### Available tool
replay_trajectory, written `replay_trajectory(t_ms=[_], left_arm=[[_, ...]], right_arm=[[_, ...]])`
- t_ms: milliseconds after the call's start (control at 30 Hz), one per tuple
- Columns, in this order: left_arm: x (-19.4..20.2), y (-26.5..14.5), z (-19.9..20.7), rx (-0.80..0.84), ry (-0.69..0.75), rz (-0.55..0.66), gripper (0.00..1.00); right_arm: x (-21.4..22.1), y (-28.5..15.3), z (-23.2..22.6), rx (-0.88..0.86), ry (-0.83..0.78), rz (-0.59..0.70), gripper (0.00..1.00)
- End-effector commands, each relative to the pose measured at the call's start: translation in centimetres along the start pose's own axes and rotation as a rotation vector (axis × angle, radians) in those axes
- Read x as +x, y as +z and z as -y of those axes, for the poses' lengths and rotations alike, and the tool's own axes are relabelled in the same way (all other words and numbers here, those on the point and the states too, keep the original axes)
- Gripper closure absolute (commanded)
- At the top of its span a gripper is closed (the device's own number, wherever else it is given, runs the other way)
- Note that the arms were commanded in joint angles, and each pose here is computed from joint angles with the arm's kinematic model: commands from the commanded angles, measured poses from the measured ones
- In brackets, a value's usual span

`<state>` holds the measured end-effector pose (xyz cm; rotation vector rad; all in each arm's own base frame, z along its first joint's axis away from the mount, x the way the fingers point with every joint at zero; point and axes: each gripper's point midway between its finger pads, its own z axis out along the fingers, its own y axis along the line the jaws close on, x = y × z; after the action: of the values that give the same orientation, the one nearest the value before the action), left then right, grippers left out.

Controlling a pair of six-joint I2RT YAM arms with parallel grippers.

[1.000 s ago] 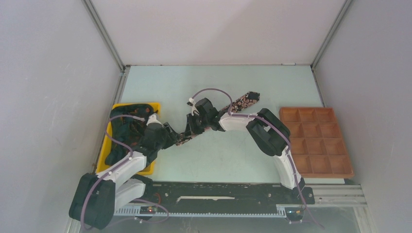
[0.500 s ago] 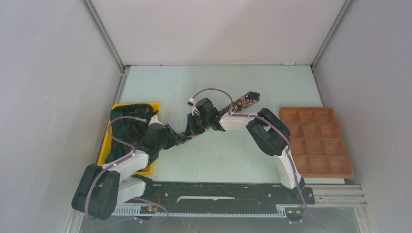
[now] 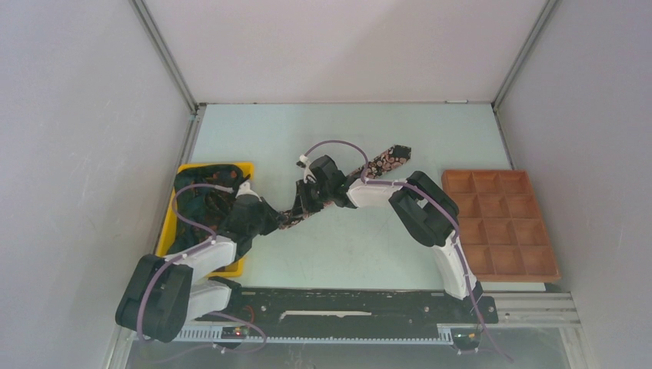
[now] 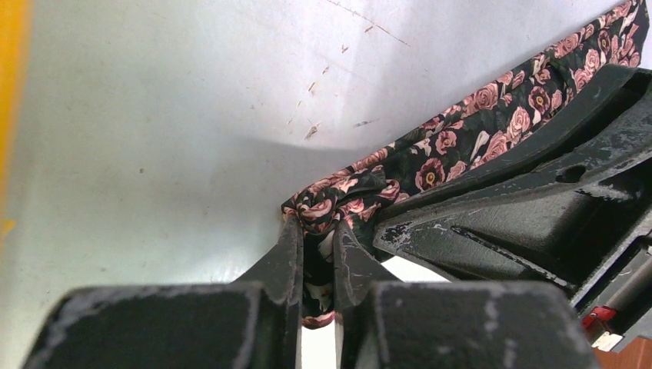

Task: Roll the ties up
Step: Roll the tie at the center of the board.

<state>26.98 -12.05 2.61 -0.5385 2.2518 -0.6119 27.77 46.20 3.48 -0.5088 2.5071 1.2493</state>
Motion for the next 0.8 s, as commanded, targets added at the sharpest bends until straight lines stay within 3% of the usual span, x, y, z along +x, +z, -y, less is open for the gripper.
replay_trajectory(t_ms=[0, 300, 767], left_arm=[[0.2, -0.6, -0.8, -0.047, 0.008, -0.025, 1.00], [-0.2, -2.4, -0.5, -0.083, 0.015, -0.048, 1.00], [-1.6, -3.8, 0.8, -0.094, 0.025, -0.049, 1.00]], right_arm=[[-0.2, -0.4, -0.2, 0.003, -0.020, 0.018, 0.85], [-0.5, -1.2, -1.6, 0.008, -0.061, 0.043, 0.72], [0.1, -0.4, -1.9, -0.011, -0.054, 0.033, 0.76]])
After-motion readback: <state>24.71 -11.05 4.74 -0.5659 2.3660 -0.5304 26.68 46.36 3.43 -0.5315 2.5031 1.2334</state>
